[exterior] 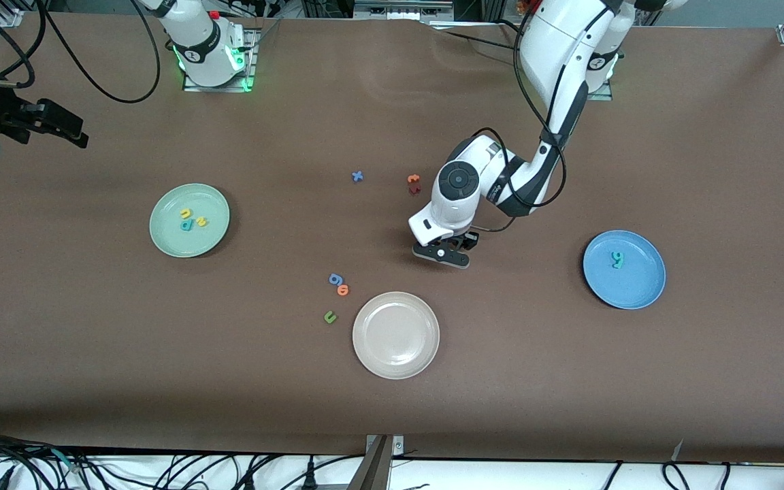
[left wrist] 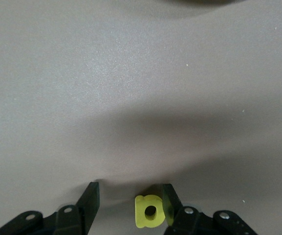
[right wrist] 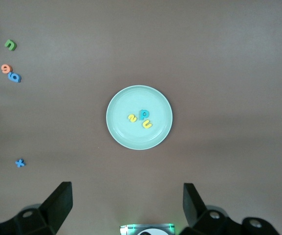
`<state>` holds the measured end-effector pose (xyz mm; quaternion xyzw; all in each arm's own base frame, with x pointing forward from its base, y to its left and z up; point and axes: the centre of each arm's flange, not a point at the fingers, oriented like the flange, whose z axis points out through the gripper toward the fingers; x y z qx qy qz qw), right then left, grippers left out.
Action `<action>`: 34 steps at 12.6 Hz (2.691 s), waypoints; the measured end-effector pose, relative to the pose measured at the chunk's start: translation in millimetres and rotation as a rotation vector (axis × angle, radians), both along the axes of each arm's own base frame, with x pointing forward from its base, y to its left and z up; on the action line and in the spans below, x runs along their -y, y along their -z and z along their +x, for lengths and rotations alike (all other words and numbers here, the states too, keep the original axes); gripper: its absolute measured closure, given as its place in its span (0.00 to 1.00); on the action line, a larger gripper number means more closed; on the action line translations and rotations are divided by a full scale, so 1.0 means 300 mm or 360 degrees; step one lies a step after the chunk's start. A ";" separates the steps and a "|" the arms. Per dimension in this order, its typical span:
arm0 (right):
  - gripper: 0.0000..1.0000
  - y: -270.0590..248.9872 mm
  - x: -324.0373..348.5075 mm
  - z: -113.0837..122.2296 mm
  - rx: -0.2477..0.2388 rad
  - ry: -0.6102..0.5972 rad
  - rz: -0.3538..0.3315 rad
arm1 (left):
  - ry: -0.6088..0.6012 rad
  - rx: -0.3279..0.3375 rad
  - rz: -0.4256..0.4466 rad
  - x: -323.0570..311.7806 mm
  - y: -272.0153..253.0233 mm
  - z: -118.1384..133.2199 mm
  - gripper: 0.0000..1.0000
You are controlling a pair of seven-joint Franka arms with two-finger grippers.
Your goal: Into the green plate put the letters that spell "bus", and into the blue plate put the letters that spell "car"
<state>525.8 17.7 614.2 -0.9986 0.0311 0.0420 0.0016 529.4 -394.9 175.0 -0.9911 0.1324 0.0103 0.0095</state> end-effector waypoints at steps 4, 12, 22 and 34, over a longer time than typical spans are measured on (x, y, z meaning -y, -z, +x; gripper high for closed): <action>0.00 0.023 -0.042 0.015 0.0056 -0.0024 -0.0076 | 0.0000 -0.0001 0.0000 0.000 0.001 0.000 0.37; 0.00 0.046 -0.013 0.038 0.0084 0.0057 -0.0075 | -0.0012 0.0006 0.0000 -0.004 -0.003 0.009 0.37; 0.00 0.050 0.002 0.041 0.0077 0.0083 -0.0022 | -0.0006 -0.0018 0.0012 -0.006 0.019 -0.009 0.34; 0.00 0.055 -0.005 0.043 0.0073 0.0077 -0.0022 | 0.0136 -0.0015 0.0001 -0.053 0.006 0.032 0.71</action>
